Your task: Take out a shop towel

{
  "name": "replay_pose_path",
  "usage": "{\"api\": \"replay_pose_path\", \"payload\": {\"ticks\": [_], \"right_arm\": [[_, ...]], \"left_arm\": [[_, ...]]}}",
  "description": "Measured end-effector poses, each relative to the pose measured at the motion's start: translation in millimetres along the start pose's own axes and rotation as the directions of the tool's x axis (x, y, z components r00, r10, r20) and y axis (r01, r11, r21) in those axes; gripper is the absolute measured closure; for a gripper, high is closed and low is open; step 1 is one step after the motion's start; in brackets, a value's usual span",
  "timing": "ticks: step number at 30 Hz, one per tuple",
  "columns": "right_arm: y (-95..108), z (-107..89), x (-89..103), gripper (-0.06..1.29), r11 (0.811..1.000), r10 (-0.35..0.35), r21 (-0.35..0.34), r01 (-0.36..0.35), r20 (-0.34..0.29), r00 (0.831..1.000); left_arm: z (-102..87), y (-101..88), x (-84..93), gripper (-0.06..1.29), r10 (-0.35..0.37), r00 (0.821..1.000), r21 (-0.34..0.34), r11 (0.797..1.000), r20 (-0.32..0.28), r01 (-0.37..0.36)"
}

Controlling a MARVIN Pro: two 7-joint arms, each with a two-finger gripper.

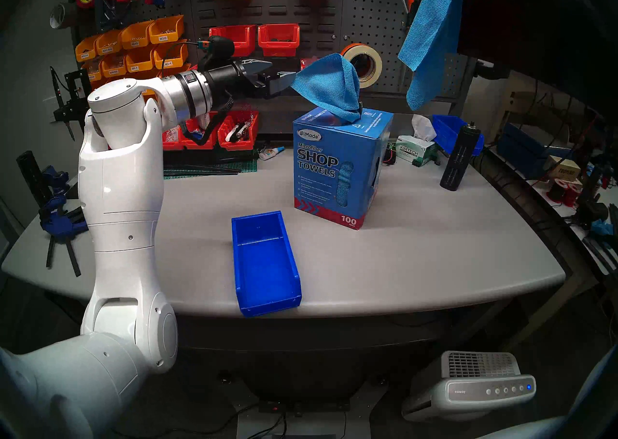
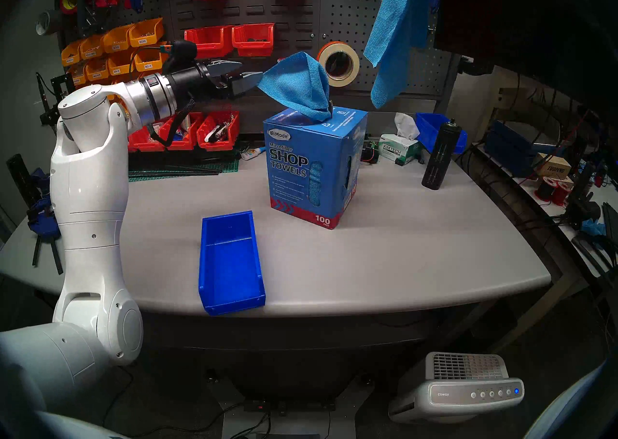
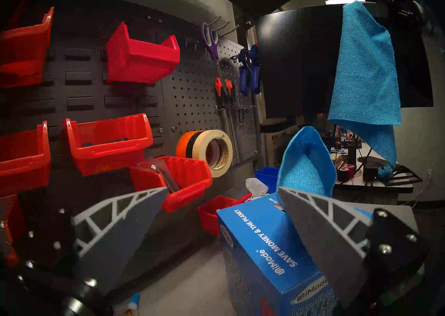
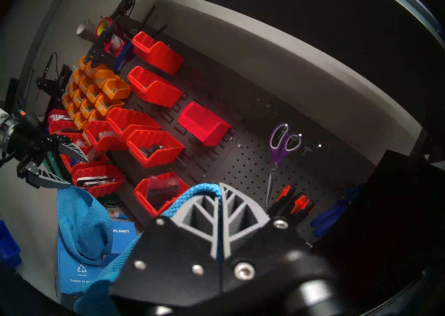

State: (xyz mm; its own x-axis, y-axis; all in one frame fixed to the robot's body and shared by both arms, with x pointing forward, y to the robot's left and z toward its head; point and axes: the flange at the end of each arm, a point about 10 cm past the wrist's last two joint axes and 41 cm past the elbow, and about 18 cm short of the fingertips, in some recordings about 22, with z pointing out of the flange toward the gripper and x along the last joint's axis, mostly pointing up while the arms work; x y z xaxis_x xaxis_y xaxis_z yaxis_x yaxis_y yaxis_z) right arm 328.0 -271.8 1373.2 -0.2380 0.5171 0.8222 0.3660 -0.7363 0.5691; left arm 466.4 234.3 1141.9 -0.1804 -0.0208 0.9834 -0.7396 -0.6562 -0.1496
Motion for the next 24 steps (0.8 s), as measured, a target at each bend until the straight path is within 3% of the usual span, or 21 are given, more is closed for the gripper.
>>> {"api": "replay_pose_path", "payload": {"ticks": [17,24], "right_arm": [[-24,1.9,-45.8,1.27,0.997,0.065,0.029,-0.069,0.102,0.993],[-36,8.0,-71.1,1.27,0.993,0.102,0.046,-0.112,0.191,0.976]], "left_arm": [[-49.2,-19.9,-10.1,0.0,0.018,1.0,0.046,0.999,0.02,-0.019],[-64.2,-22.3,-15.5,0.0,0.016,1.0,0.052,0.999,0.023,-0.017]]}}
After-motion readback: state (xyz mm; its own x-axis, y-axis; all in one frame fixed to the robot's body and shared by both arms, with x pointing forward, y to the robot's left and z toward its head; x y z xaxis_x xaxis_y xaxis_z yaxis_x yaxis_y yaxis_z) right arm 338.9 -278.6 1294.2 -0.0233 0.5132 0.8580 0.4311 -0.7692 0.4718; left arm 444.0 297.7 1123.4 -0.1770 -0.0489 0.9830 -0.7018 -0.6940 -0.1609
